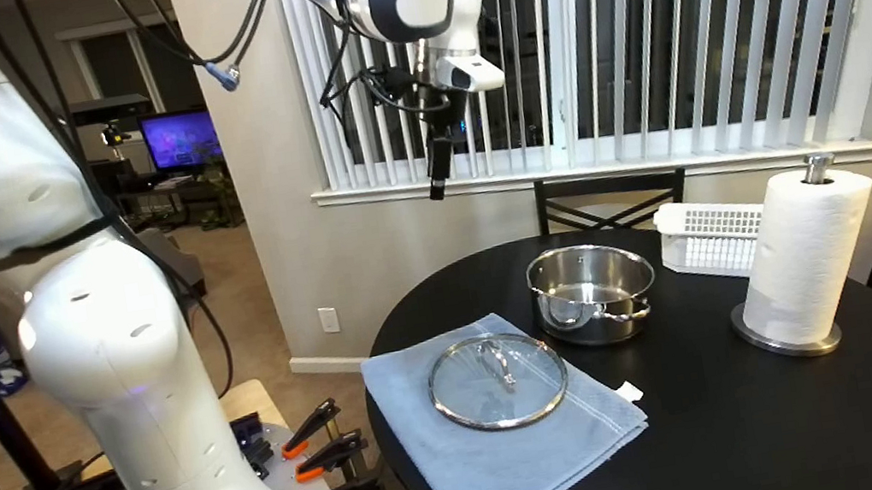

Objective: Put the glass lid on the silver pot

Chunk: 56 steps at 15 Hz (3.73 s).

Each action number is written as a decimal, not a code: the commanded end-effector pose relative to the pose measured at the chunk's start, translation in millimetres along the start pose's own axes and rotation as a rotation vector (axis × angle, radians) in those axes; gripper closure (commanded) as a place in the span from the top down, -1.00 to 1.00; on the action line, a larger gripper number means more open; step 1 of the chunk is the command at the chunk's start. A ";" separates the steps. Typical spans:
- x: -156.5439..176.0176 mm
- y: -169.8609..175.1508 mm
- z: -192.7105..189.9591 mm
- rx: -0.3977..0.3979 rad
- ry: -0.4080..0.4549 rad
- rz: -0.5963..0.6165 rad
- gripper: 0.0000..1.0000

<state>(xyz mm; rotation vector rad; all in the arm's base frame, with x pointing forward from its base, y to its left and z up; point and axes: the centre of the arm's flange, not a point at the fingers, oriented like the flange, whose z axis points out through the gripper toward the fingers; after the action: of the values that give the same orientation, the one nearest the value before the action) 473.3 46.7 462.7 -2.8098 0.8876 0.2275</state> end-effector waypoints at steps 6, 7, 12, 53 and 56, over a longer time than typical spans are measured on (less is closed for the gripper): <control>51.0 9.7 68.0 0.245 0.004 0.390 1.00; 60.0 15.0 75.2 0.278 0.011 0.429 1.00; 104.6 41.5 97.7 0.404 0.067 0.646 1.00; 87.0 85.1 256.5 0.086 0.188 1.237 1.00; 97.3 91.5 259.7 0.037 0.205 1.267 1.00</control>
<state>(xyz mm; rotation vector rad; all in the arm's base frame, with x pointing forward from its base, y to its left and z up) 468.8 -18.1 186.9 -1.8476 2.4451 0.0421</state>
